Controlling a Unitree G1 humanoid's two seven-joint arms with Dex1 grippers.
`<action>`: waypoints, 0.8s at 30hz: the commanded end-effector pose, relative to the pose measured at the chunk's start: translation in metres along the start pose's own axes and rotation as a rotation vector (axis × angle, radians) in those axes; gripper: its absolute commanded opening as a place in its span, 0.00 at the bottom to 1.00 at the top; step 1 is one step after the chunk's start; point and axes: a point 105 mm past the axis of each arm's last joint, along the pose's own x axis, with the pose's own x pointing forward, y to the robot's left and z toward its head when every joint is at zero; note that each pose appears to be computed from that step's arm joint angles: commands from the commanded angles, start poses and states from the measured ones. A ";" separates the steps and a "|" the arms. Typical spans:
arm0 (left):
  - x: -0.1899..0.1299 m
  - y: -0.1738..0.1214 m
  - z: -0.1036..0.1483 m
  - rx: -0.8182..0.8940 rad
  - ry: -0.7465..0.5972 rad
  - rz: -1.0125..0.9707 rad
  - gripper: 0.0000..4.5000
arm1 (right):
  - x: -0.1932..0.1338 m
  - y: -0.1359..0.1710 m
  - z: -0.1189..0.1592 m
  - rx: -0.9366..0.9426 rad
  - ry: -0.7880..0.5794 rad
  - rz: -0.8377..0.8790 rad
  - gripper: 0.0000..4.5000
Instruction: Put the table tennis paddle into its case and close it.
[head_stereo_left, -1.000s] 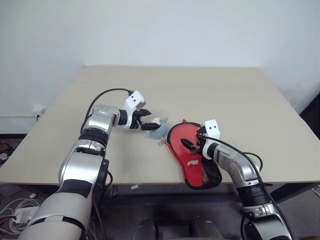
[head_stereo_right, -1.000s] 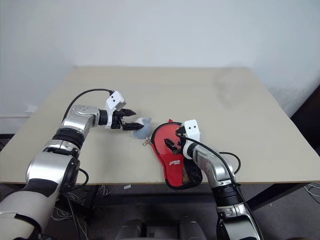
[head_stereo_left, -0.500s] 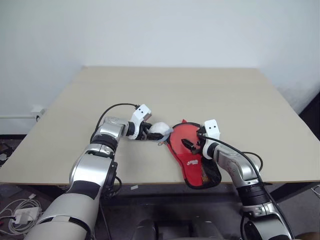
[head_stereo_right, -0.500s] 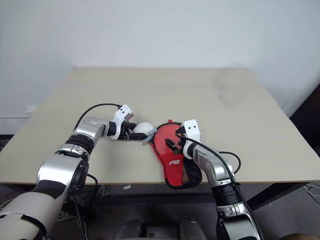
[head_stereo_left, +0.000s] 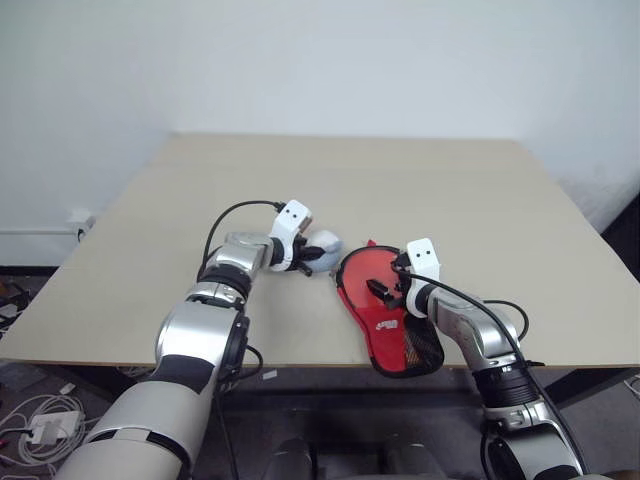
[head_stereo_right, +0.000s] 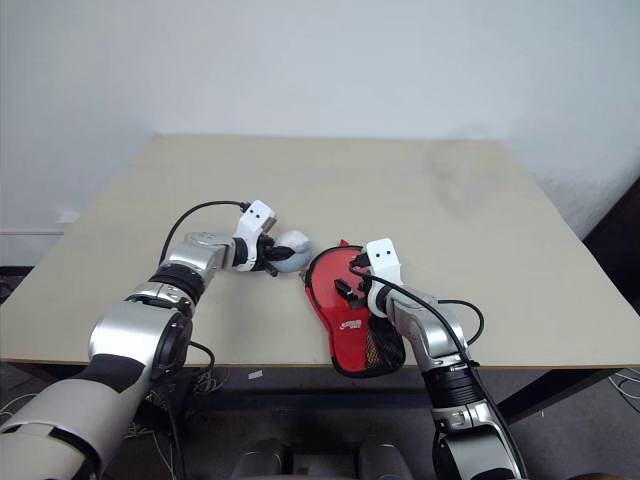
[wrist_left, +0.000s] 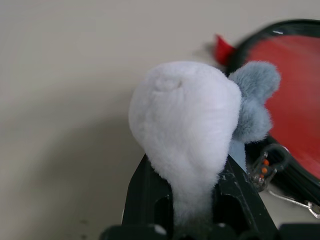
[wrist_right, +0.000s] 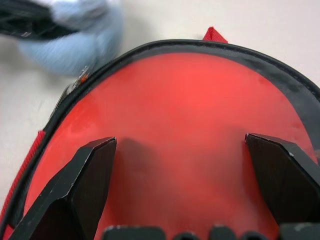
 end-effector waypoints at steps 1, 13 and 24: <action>0.001 0.003 0.039 0.080 -0.087 0.085 0.07 | 0.002 -0.001 -0.036 0.032 0.139 -0.010 1.00; 0.024 -0.032 0.096 0.118 -0.244 0.177 0.07 | 0.000 0.003 -0.042 0.018 0.134 -0.032 1.00; 0.041 -0.078 0.116 0.173 -0.352 0.126 0.07 | -0.006 -0.011 -0.031 -0.001 0.093 -0.070 1.00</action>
